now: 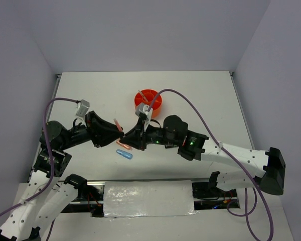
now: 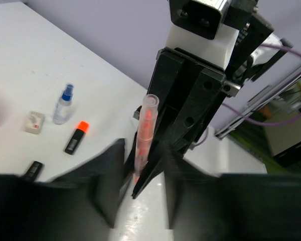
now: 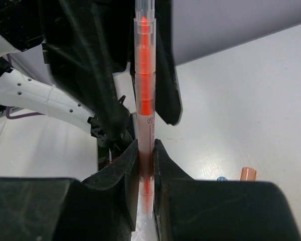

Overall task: Sort the stationery into containers
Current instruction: Close the pen cap on the pen.

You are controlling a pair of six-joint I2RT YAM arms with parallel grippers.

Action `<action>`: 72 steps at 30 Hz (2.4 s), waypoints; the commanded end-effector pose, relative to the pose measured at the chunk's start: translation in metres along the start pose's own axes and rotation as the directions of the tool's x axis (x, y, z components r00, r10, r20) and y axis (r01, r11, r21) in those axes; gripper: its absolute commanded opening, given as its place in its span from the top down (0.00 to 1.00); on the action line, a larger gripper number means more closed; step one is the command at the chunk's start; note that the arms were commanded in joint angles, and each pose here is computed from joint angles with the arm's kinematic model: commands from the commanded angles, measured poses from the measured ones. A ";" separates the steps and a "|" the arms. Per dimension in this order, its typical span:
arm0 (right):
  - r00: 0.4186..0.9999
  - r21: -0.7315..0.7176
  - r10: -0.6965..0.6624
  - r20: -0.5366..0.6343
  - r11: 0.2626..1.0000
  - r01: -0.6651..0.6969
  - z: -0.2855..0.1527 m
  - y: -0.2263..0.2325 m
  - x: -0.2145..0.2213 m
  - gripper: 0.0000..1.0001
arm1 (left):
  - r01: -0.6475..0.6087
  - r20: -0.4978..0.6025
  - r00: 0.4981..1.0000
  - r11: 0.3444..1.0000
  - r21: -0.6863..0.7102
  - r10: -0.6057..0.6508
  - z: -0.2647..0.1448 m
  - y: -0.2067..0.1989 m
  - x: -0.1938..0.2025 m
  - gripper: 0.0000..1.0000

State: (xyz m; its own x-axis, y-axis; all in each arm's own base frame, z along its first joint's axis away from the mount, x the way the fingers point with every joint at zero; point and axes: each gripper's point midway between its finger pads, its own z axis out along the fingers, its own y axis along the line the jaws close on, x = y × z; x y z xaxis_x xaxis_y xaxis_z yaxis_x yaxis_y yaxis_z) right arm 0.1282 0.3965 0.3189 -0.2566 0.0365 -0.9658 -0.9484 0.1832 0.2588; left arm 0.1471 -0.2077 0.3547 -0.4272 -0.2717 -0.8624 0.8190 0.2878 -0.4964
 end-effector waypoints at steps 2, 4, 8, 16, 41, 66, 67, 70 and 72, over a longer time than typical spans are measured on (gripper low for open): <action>0.997 -0.016 -0.014 0.079 1.000 0.016 0.003 0.005 -0.022 1.00 | -0.062 0.040 0.997 0.998 0.007 0.062 -0.003 -0.013 -0.018 0.41; 0.997 -0.007 0.001 0.074 1.000 -0.001 0.003 0.003 -0.018 1.00 | -0.077 0.057 0.995 0.997 -0.019 0.078 -0.003 -0.013 -0.025 0.34; 0.999 -0.013 0.008 0.046 1.000 -0.007 0.005 0.004 -0.012 1.00 | -0.114 0.109 0.987 0.993 -0.032 0.116 -0.003 -0.023 -0.050 0.34; 1.000 -0.038 0.012 0.027 0.999 -0.011 0.003 0.009 -0.008 1.00 | -0.091 0.119 0.988 0.992 -0.091 0.102 0.004 -0.011 -0.064 0.50; 0.968 -0.058 -0.019 0.249 0.998 0.035 0.004 0.013 -0.126 1.00 | 0.015 0.043 0.999 0.996 -0.092 -0.011 0.011 0.027 -0.009 1.00; 0.983 0.136 -0.111 0.146 0.987 0.091 0.027 -0.060 -0.061 1.00 | -0.066 0.179 0.965 0.842 -0.535 0.189 -0.045 0.021 -0.094 0.01; 0.978 0.177 -0.132 0.159 0.979 0.103 0.023 -0.073 -0.065 1.00 | -0.042 0.196 0.961 0.805 -0.591 0.193 -0.056 0.026 -0.100 0.01; 0.969 0.287 -0.176 0.172 0.950 0.122 0.012 -0.109 -0.067 1.00 | 0.001 0.250 0.942 0.746 -0.666 0.223 -0.080 0.024 -0.113 0.01; 0.956 0.415 -0.237 0.175 0.898 0.146 -0.001 -0.156 -0.080 1.00 | -0.028 0.203 0.950 0.713 -0.701 0.237 -0.090 0.034 -0.097 0.01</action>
State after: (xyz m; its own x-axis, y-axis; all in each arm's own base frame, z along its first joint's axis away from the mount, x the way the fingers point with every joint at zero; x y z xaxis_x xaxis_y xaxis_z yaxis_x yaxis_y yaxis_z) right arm 0.2450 0.3942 0.3158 -0.1565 0.0631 -0.9857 -0.8886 0.4267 0.1684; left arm 0.1810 -0.1163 0.4402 -0.1362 -0.4330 -0.8911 0.4601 0.7689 -0.4439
